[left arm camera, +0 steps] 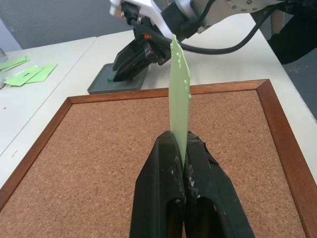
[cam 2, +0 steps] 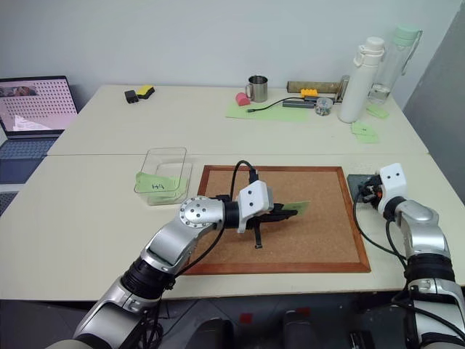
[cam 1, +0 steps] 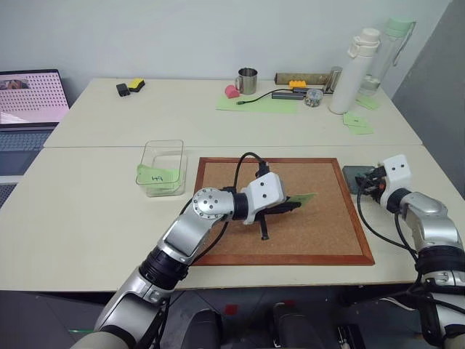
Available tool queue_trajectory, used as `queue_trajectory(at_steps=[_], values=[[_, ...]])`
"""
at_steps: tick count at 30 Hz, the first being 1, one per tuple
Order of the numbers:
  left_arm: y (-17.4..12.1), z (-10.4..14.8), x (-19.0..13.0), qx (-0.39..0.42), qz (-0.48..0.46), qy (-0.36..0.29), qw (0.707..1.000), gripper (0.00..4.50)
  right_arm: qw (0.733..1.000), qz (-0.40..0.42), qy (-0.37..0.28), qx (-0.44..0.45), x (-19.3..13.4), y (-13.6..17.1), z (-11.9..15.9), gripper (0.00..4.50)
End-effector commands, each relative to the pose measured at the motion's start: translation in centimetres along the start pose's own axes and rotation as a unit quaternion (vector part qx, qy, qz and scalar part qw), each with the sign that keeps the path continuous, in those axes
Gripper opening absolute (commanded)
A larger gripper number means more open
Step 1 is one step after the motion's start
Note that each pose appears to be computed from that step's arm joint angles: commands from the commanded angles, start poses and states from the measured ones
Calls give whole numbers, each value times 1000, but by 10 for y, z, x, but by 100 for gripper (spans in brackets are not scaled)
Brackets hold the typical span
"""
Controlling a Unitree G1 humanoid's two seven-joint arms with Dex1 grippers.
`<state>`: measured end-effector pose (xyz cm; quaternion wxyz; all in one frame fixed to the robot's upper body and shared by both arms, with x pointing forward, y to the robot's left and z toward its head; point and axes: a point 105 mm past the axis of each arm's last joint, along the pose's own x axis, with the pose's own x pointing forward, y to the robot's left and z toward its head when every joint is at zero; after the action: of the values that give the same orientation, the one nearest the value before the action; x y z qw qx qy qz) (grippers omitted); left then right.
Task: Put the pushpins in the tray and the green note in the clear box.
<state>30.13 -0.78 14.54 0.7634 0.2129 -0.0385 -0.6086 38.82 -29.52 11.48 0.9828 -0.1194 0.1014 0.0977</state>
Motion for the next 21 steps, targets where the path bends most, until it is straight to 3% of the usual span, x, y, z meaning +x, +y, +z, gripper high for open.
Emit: queue_trajectory(at_steps=[1, 6, 10, 14, 18, 21], values=[[9, 15, -2, 6, 17, -25, 1000, 0, 996, -20, -87, -3, -9, -16, 49, 141], [27, 12, -18, -10, 61, -15, 998, 0, 994, 14, -111, -6, -20, -10, 71, 141], [58, 12, -59, -54, 173, -14, 983, 0, 972, 181, -144, -31, -49, 46, 99, 141], [94, 9, -118, -105, 321, -13, 941, 0, 929, 341, -146, -13, -92, 117, 116, 141], [117, -7, -173, -108, 446, 23, 888, 0, 893, 414, -175, -2, -120, 165, 140, 141], [128, -25, -204, -115, 525, 56, 841, 0, 873, 453, -179, -9, -132, 195, 143, 141]])
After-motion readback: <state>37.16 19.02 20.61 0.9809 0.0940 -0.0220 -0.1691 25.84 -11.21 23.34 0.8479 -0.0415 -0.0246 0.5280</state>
